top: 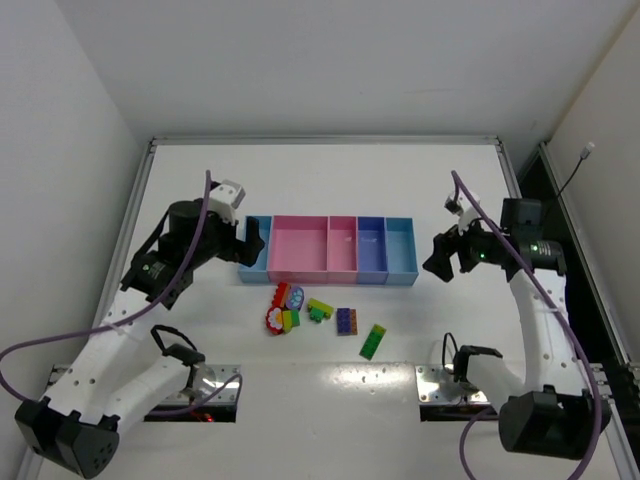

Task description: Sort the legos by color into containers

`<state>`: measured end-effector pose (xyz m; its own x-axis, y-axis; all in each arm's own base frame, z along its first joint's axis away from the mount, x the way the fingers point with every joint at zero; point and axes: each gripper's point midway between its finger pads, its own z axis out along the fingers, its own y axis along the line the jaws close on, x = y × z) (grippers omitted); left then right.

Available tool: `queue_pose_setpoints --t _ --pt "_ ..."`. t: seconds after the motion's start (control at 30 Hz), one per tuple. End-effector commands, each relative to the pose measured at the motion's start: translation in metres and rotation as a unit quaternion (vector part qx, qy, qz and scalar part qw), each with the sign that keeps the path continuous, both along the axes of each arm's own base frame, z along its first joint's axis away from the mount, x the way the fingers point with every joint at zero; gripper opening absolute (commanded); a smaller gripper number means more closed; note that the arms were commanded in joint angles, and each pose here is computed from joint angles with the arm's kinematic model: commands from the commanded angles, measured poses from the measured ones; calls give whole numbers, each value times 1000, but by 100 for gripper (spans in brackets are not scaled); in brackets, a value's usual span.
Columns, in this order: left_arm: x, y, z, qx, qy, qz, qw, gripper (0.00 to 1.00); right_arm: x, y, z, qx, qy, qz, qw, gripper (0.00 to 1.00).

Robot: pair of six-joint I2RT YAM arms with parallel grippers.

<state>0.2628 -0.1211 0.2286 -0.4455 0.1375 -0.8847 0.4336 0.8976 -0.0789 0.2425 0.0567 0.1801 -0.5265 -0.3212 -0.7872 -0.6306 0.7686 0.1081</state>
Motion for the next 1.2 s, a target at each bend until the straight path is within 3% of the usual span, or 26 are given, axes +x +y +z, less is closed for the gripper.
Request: queue_pose_setpoints --t 0.0,0.2,0.5,0.63,0.73,0.87,1.07,1.17 --pt "12 6 4 -11 -10 48 999 100 -9 19 19 -4 -42 85 995 84" --pt "21 30 -2 -35 10 127 991 100 -31 40 17 -18 -48 178 983 81" --pt "39 64 10 -53 5 213 976 100 -44 76 1 -85 -71 341 933 74" --pt "50 93 26 -52 -14 273 961 100 -53 91 -19 -144 -72 428 890 71" --pt "57 115 28 -57 -8 315 948 100 -59 108 -31 -182 -89 498 843 70" --pt "61 121 35 -61 -10 327 943 100 -82 131 -51 -224 -107 597 763 67" --pt "64 135 38 -35 -18 345 938 100 -110 151 -78 -257 -104 672 687 63" --pt "65 139 39 -22 -21 349 937 100 -123 158 -86 -267 -113 700 653 54"
